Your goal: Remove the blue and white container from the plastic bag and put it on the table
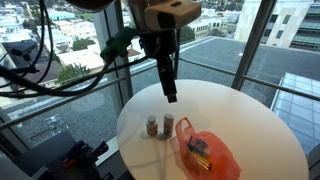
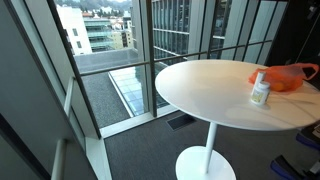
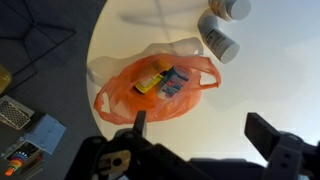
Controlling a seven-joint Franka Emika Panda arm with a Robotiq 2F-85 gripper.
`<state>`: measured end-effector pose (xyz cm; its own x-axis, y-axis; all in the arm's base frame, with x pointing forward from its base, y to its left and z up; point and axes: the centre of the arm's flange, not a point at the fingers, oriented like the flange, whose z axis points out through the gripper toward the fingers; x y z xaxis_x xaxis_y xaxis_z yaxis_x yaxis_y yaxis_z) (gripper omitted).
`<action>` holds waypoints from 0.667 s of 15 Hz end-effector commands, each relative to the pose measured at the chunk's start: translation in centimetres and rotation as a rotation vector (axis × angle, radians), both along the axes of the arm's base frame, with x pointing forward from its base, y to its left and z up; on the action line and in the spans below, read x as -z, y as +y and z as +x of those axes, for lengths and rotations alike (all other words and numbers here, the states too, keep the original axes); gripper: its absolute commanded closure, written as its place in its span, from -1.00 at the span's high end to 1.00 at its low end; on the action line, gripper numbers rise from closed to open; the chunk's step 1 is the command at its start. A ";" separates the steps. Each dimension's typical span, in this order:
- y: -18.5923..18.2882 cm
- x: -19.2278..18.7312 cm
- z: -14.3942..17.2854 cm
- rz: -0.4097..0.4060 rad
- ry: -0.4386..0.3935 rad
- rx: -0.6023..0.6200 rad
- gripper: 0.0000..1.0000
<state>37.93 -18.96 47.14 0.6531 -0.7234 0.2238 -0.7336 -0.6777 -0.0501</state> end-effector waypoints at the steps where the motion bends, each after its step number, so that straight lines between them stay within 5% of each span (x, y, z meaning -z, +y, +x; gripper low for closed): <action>1: -3.1 1.3 2.3 0.026 0.014 0.079 1.00; 10: -9.0 8.5 3.1 0.065 0.093 0.168 1.00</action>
